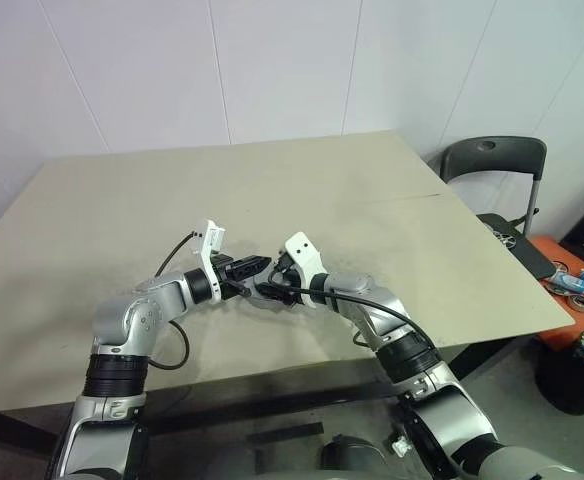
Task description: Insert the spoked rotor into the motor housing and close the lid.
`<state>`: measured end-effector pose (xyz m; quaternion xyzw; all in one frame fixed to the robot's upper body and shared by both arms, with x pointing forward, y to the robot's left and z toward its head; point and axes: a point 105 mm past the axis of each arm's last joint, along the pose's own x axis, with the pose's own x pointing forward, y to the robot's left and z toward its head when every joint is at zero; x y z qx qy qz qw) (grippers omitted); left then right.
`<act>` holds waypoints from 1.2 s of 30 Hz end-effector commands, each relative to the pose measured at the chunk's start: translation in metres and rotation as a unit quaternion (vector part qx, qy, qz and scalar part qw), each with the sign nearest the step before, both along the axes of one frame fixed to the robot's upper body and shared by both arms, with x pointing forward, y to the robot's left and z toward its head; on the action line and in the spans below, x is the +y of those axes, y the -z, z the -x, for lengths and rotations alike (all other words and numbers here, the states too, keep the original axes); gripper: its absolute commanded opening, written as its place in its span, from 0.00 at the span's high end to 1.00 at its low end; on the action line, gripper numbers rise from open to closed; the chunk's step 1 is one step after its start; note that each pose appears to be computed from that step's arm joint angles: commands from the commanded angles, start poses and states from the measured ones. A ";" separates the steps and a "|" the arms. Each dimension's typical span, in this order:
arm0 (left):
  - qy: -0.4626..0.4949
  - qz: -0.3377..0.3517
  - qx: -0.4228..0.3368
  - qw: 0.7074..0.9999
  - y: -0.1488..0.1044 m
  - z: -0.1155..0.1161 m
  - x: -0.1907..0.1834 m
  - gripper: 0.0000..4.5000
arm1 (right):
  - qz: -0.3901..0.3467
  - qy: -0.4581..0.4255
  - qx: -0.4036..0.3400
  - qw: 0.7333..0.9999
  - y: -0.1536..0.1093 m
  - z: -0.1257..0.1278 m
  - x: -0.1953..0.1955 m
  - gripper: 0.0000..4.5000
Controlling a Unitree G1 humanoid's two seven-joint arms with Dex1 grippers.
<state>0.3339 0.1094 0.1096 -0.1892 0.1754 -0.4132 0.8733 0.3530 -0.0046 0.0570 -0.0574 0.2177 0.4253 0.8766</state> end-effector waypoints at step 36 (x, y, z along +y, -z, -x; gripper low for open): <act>-0.008 0.004 -0.026 1.000 -0.014 -0.006 0.006 1.00 | 0.205 -0.045 0.038 0.977 0.078 0.029 -0.056 0.32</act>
